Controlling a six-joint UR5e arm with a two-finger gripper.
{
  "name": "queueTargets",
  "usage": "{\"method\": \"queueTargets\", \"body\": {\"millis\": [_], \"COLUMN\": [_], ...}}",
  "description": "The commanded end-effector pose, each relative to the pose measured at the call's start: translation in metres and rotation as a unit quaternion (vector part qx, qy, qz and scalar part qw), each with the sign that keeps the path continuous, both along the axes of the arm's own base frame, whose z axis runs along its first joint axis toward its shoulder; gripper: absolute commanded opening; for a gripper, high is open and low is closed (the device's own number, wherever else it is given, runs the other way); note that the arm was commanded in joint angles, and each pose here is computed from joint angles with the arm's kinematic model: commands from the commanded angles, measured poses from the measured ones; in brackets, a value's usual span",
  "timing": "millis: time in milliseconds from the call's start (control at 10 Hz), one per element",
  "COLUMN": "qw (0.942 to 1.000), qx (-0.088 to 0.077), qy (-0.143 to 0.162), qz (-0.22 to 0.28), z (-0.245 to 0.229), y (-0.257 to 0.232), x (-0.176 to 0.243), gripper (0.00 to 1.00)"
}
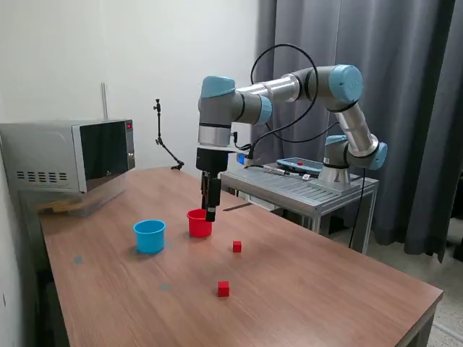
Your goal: Place red objects in the red bin, and blue objects in the blue bin.
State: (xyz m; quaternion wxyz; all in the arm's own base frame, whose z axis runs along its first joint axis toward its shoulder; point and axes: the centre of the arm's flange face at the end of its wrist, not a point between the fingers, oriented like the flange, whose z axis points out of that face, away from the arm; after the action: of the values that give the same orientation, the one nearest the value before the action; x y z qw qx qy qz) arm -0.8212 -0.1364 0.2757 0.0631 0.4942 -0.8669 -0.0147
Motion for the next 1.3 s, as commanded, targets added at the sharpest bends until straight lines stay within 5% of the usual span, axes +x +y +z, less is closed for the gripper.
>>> {"method": "queueTargets", "body": {"millis": [0,400,700,900,1200], "qw": [0.9987,0.9978,0.9987,0.9972,0.9957], "qx": [0.003,0.003,-0.024,-0.065,-0.064], "qy": [-0.002,-0.017,-0.029,-0.036,-0.067], "qz": [-0.051,-0.064,-0.034,0.011,0.004], "z": [-0.002,-0.031,-0.063,-0.071,-0.103], "y": [-0.038,-0.062,-0.073,-0.08,-0.069], "x": [0.009,0.024,0.017,0.013,0.003], "gripper": [1.0,1.0,1.0,1.0,1.0]}}
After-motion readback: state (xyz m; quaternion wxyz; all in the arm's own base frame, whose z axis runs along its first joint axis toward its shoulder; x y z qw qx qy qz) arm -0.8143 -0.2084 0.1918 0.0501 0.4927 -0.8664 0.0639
